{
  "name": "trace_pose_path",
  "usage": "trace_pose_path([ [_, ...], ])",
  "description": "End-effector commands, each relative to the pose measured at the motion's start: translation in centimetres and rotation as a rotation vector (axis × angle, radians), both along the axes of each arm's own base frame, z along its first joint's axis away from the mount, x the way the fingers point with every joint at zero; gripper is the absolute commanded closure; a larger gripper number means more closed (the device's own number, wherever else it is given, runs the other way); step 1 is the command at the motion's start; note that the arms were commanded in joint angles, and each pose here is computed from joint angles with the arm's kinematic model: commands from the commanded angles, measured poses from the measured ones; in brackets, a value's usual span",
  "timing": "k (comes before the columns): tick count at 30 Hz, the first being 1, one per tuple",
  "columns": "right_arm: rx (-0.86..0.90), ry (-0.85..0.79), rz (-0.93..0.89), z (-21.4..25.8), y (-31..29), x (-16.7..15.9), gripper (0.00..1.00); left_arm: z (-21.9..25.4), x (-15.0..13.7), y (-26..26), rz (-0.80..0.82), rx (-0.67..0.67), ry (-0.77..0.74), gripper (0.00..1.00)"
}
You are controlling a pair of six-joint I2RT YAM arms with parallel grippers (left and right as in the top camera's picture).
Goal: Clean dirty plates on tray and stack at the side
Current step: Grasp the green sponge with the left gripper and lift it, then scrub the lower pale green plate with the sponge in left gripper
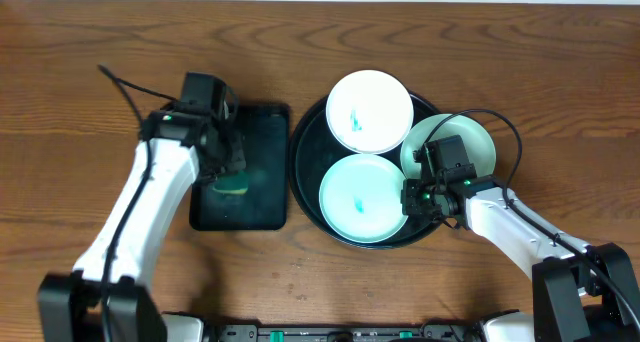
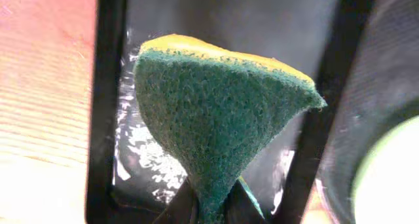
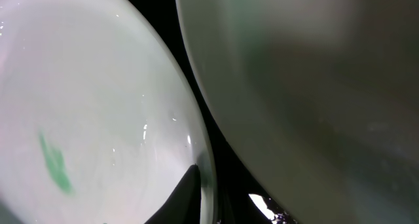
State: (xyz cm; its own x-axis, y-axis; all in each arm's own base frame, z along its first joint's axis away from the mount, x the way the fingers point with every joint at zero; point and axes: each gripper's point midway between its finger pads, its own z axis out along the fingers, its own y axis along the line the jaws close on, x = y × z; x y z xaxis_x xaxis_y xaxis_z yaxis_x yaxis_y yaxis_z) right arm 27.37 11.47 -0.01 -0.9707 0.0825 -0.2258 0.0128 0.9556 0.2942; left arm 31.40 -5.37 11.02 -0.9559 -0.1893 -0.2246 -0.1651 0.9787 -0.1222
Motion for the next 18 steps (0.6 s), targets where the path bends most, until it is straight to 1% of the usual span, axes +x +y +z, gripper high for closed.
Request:
trace_pose_path([
  [1,-0.052,0.04,-0.02,-1.2,-0.9,-0.9,0.89,-0.2,-0.1,-0.4,-0.014,0.015,0.01,0.93],
  [4,-0.048,0.039,-0.035,-1.2,-0.8,-0.7,0.88,-1.1,-0.1,-0.4,-0.022,0.036,0.03,0.92],
  [10,-0.048,0.039,-0.034,-1.2,-0.8,-0.7,0.87,-1.8,-0.4,-1.8,-0.063,0.034,0.053,0.93],
  [12,-0.048,0.04,-0.034,-1.2,-0.8,-0.8,0.87,-1.6,-0.7,-3.5,-0.099,-0.021,0.059,0.93],
  [15,-0.044,0.041,-0.033,-1.2,-0.8,-0.8,0.88,-1.2,-1.3,-7.4,-0.159,-0.147,0.063,0.93],
  [18,-0.041,0.042,-0.032,-1.2,-0.7,-0.8,0.88,-0.6,-1.8,-11.2,-0.215,-0.231,0.047,0.93],
])
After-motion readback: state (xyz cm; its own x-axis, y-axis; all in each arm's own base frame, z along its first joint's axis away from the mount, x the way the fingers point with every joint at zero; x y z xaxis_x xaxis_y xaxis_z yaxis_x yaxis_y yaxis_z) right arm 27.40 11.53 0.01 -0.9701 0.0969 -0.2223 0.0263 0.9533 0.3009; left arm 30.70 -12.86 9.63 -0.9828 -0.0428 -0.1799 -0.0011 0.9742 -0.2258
